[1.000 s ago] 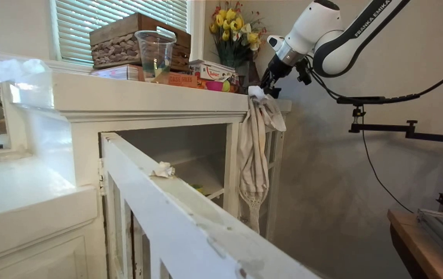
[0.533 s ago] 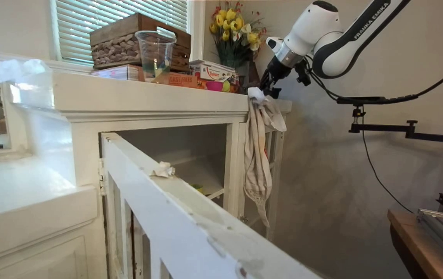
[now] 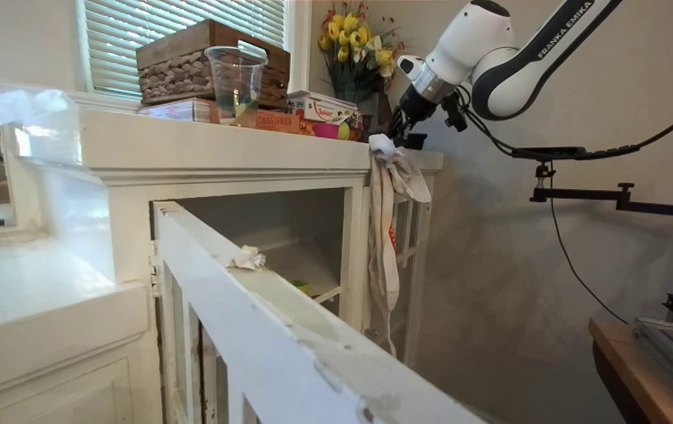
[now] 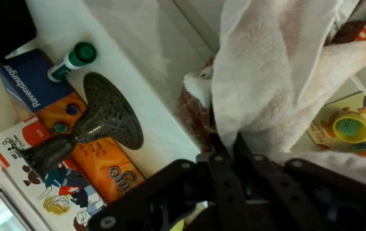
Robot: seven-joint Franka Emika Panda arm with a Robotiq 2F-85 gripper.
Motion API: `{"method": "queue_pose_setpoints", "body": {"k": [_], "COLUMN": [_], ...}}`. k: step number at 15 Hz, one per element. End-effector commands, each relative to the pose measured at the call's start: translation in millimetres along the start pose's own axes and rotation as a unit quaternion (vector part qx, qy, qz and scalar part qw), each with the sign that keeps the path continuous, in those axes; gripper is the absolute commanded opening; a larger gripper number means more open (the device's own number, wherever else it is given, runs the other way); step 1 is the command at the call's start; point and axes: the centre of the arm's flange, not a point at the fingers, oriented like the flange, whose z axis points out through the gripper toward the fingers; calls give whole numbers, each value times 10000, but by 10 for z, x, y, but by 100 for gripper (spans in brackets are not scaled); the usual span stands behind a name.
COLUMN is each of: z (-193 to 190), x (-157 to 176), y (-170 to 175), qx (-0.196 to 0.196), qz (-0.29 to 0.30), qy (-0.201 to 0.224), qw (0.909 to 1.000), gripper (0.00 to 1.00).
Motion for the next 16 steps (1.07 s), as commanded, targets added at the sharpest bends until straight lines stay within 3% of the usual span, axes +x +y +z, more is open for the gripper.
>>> {"method": "queue_pose_setpoints", "body": {"k": [1,10,16], "z": [-64,-325,-404], "x": [440,1187,1414], "y": [-284,-913,-1090], "qx": [55,447,542], "qz": [-298,-865,-1066], "qy": [427,1038,1236], "qw": [9986,9898,9851], "gripper": [3,3,3]}}
